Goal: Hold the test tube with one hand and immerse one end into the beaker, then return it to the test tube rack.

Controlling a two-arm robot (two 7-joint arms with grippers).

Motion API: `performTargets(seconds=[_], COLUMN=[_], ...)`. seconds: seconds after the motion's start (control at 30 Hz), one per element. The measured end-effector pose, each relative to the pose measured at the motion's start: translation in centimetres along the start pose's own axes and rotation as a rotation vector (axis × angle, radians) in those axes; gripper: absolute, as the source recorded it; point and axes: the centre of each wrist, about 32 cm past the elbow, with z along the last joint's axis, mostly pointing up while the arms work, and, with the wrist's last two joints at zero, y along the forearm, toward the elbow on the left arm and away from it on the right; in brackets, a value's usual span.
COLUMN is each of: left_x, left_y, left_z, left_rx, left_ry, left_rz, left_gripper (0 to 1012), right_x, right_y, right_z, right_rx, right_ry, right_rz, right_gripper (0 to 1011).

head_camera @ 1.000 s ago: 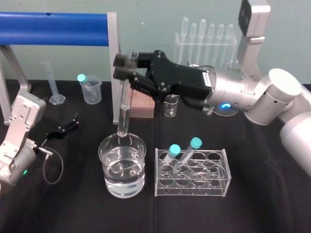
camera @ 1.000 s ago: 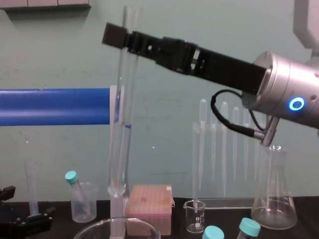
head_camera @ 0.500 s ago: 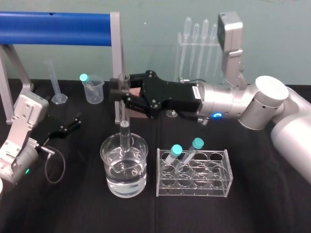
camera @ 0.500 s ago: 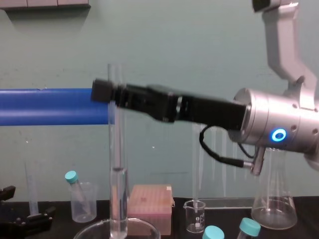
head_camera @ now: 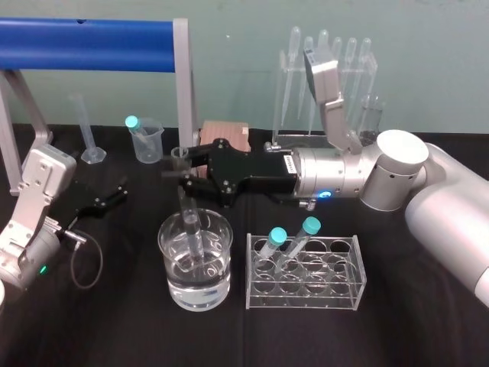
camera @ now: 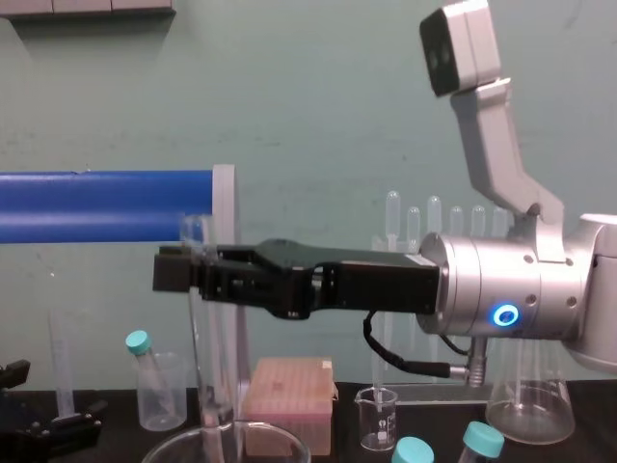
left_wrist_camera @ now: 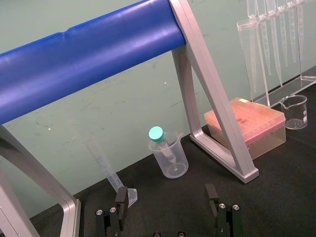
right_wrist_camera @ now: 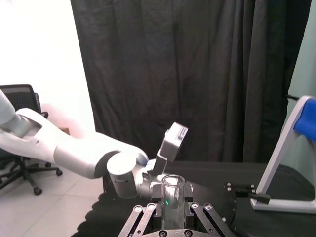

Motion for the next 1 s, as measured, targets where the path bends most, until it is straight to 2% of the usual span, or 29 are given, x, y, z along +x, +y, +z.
performTargets(seconds=[0.43,1.0], left_x=[0.00,0.00], left_y=[0.0,0.0], left_z=[0.0,0.0], left_rx=[0.000,0.000], left_ry=[0.000,0.000], left_rz=[0.000,0.000], left_gripper=[1000,1000], right_x=[-0.11,-0.22], right_y=[-0.4,-0.7], right_z=[-1.0,-1.6], right_rx=[-0.058,-0.062], right_ry=[0.036,0.056], right_rz=[-0.005,-0.010], right_gripper=[242,242])
